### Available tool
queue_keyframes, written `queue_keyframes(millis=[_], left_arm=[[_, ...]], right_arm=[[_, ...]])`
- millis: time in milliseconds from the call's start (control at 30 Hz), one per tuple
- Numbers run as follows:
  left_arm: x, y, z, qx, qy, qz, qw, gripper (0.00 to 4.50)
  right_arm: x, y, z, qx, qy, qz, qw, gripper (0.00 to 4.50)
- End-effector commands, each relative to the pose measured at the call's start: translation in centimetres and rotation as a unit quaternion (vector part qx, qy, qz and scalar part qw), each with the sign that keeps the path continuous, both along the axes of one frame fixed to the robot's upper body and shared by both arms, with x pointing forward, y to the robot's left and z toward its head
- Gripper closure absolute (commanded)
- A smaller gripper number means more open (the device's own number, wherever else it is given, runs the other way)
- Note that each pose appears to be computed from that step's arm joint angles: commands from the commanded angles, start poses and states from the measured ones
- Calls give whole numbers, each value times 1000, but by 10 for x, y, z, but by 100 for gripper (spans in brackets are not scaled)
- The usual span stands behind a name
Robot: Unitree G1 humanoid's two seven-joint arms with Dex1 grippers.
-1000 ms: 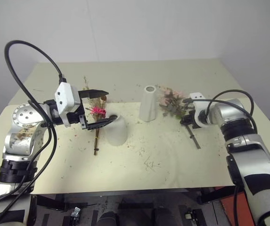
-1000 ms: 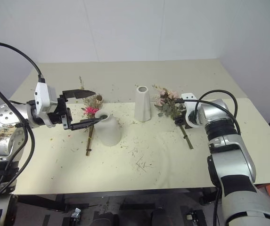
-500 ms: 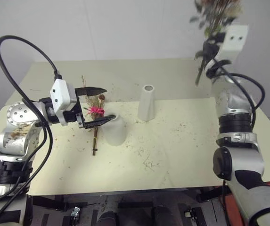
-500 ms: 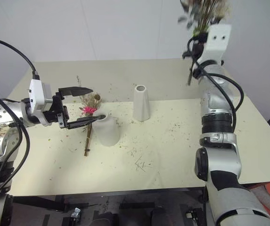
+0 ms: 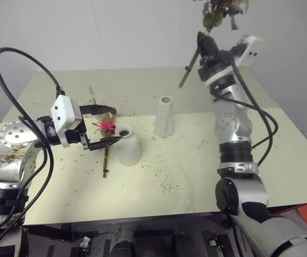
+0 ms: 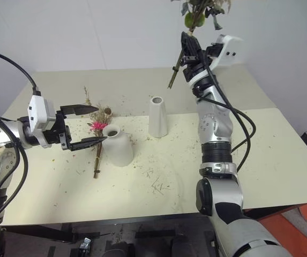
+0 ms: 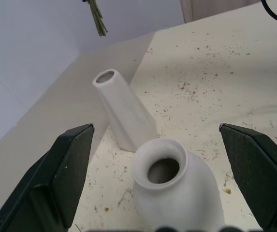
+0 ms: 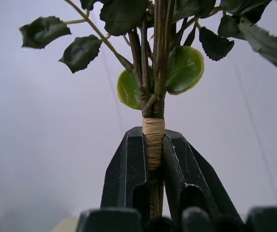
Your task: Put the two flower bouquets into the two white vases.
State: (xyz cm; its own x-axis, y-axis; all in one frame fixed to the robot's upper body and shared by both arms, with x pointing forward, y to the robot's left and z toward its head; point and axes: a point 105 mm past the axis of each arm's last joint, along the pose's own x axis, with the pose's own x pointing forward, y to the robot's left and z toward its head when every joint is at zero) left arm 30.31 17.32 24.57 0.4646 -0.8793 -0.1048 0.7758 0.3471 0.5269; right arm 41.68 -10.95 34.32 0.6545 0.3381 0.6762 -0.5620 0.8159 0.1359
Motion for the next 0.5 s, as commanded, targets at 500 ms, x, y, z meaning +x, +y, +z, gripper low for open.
queue_keyframes(millis=[500], left_arm=[[-10, 8, 12, -3, -20, 19, 1000, 0]], right_arm=[[13, 34, -10, -21, -14, 44, 999, 428]])
